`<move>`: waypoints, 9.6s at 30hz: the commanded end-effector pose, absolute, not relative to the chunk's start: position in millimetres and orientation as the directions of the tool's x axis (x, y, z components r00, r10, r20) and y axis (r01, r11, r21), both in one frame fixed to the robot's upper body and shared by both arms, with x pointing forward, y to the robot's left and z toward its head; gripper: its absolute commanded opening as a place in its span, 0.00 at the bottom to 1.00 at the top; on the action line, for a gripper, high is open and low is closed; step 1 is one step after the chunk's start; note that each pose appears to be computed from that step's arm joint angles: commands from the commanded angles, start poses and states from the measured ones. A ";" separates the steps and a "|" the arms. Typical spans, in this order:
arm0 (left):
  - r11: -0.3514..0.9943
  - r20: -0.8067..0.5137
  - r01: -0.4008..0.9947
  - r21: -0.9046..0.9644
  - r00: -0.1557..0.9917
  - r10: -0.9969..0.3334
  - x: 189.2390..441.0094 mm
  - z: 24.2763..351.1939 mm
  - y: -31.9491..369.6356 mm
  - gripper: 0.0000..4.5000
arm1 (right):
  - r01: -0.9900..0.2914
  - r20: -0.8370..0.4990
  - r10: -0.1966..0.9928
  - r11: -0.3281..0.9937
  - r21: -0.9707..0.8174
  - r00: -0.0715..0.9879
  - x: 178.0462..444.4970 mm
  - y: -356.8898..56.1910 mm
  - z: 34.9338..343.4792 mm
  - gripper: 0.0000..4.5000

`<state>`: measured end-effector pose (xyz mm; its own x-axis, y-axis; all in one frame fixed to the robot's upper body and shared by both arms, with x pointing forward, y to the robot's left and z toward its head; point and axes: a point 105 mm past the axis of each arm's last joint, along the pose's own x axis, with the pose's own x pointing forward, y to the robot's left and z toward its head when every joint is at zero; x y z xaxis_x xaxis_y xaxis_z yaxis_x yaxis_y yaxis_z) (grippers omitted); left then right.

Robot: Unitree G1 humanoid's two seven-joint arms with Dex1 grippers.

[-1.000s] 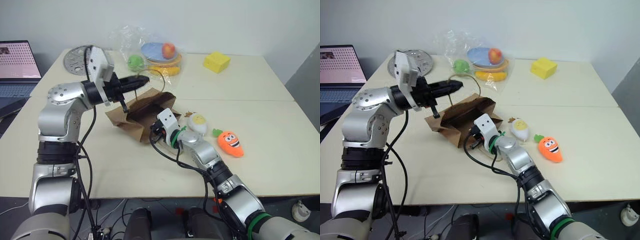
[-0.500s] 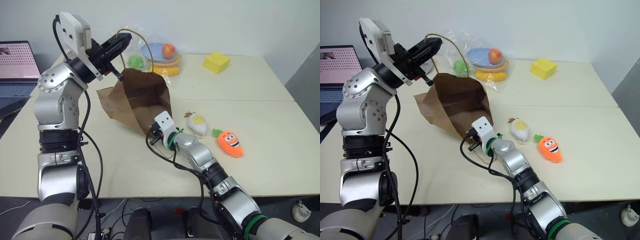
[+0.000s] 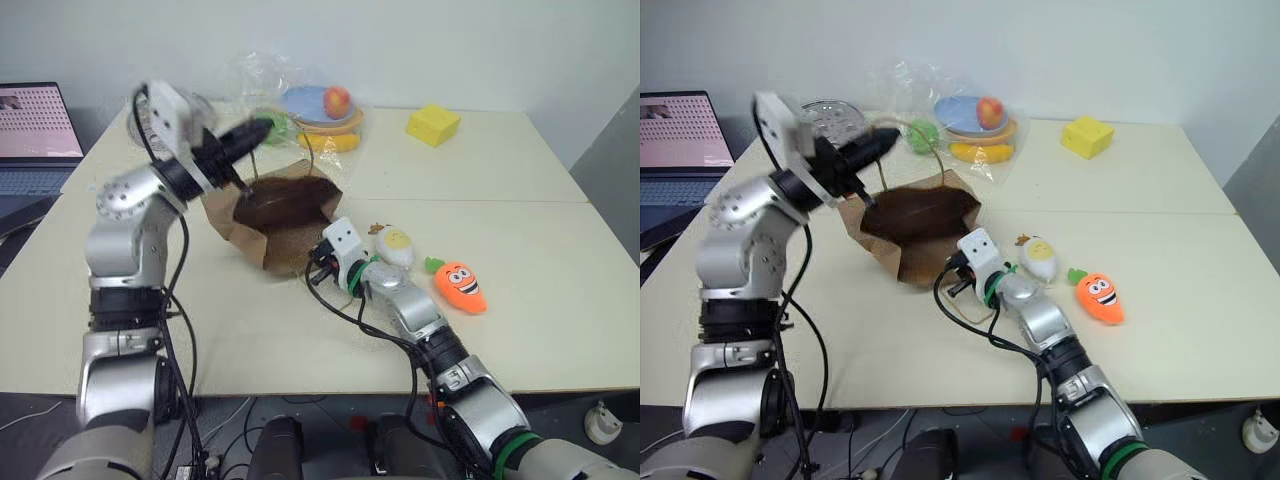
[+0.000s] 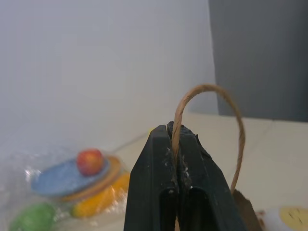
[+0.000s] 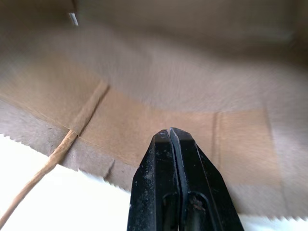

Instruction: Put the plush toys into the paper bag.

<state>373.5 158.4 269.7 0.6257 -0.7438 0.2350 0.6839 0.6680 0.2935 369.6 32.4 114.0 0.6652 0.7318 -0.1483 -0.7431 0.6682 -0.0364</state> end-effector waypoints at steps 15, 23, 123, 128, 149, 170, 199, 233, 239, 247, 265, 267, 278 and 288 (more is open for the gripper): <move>0.547 0.211 0.766 0.338 0.505 -0.837 356.6 281.5 137.1 0.00 | -0.758 0.192 0.746 0.652 -0.018 0.638 313.0 -38.0 235.2 1.00; 0.531 0.191 0.780 0.332 0.496 -0.847 356.7 278.0 139.1 0.00 | -0.544 -0.081 0.538 0.828 -0.136 0.839 295.3 -147.4 196.2 1.00; 0.445 0.161 0.832 0.331 0.415 -0.895 343.3 272.5 115.4 0.00 | -0.496 -0.196 0.467 0.857 -0.140 0.862 355.6 -118.4 121.5 0.78; 0.446 0.156 0.831 0.334 0.418 -0.895 343.1 272.6 116.5 0.00 | -0.530 -0.189 0.507 0.842 -0.101 0.841 353.3 -111.2 119.7 0.37; 0.447 0.151 0.828 0.339 0.421 -0.895 342.5 273.8 116.9 0.00 | -0.785 -0.038 0.785 0.615 -0.069 0.618 340.5 -51.3 180.7 0.01; 0.411 0.139 0.851 0.328 0.387 -0.912 336.5 272.4 112.3 0.00 | -0.767 0.013 0.768 0.639 -0.059 0.640 409.3 12.1 169.6 0.01; 0.404 0.136 0.856 0.324 0.380 -0.915 335.4 269.6 109.8 0.00 | -0.851 -0.026 0.851 0.523 -0.050 0.524 329.9 -15.7 167.7 0.99; 0.450 0.140 0.822 0.349 0.429 -0.892 351.1 274.4 107.3 0.00 | -0.636 0.031 0.673 0.712 -0.297 0.739 338.9 -68.2 153.1 0.00; 0.461 0.217 0.806 0.372 0.407 -0.887 374.9 296.6 83.7 0.00 | -0.452 0.300 0.609 0.768 -0.454 0.734 333.8 -85.6 226.4 0.00; 0.531 0.338 0.761 0.374 0.421 -0.842 402.2 325.8 65.2 0.00 | -0.190 0.496 0.578 0.753 -0.630 0.648 320.3 -80.2 278.8 0.00; 0.534 0.183 0.785 0.314 0.502 -0.845 393.2 267.7 111.6 0.04 | -0.466 0.303 0.713 0.662 -0.587 0.632 331.2 -34.9 243.2 0.09; 0.551 0.195 0.778 0.303 0.515 -0.835 388.3 270.0 119.7 0.14 | -0.492 0.281 0.734 0.640 -0.590 0.618 329.7 -33.8 240.9 0.20; 0.601 0.150 0.743 0.294 0.586 -0.797 335.8 268.0 164.5 0.89 | -0.578 0.226 0.792 0.578 -0.576 0.568 304.5 -59.1 246.9 1.00; 0.617 0.035 0.756 0.220 0.626 -0.779 299.5 224.0 166.4 0.99 | -0.778 0.206 0.849 0.528 -0.342 0.486 272.0 -83.0 275.1 1.00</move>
